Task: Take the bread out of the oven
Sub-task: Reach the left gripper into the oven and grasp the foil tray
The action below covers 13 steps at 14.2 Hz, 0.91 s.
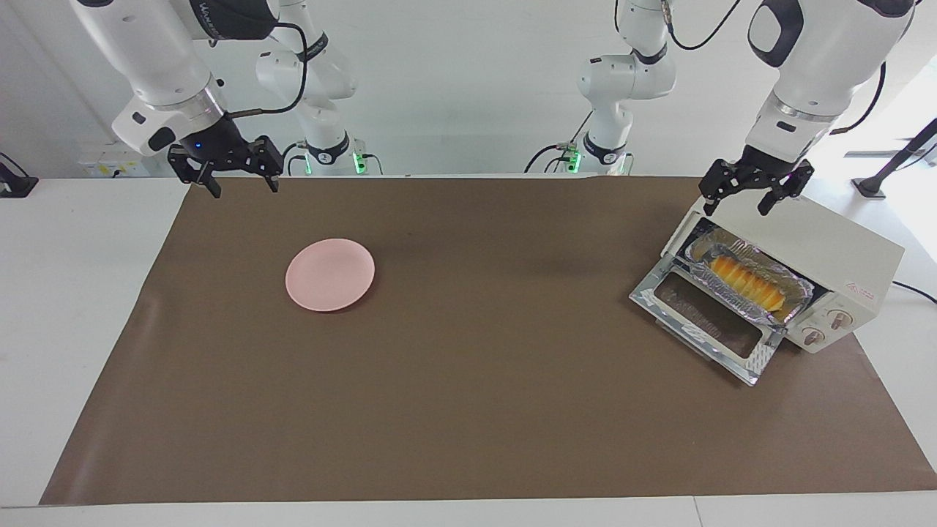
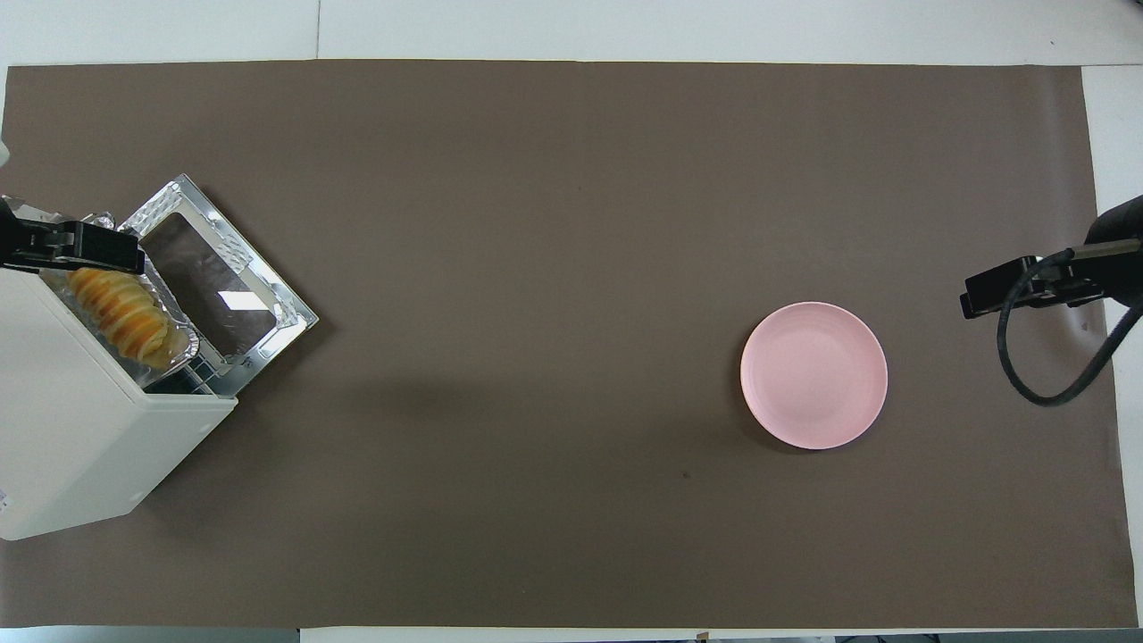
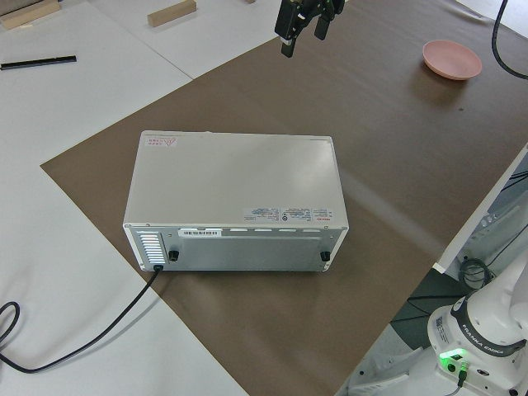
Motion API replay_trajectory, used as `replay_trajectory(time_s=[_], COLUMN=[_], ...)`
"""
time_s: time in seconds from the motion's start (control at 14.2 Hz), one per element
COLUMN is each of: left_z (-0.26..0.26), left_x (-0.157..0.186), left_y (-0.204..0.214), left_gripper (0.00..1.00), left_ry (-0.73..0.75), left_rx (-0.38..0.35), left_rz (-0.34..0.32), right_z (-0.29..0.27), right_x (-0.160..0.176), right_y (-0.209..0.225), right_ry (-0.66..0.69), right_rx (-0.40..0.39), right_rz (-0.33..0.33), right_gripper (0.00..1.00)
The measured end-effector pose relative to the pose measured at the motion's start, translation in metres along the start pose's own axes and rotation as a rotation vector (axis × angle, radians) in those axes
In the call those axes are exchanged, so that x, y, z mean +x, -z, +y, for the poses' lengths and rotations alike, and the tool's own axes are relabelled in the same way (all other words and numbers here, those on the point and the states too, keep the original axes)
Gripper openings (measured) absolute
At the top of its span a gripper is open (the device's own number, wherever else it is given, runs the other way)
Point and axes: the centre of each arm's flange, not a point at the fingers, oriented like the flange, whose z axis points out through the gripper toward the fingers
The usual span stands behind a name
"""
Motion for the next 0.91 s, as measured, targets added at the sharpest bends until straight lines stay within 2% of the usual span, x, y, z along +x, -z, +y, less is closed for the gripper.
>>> replay_trajectory(time_s=[0.42, 0.7, 0.91], left_z=[-0.002, -0.006, -0.011], left_x=[0.002, 0.009, 0.032], left_y=[0.002, 0.004, -0.025], left_gripper=[1.00, 1.00, 1.00], left_ry=[0.041, 0.178, 0.263], left_rx=[-0.002, -0.006, 0.009], left_rz=[0.022, 0.068, 0.098], right_z=[0.000, 0.000, 0.000], right_x=[0.000, 0.000, 0.000], right_y=[0.000, 0.000, 0.000], right_ry=[0.000, 0.000, 0.000], right_rx=[0.000, 0.000, 0.000], right_rz=[0.000, 0.000, 0.000], right_gripper=[1.00, 1.00, 1.00])
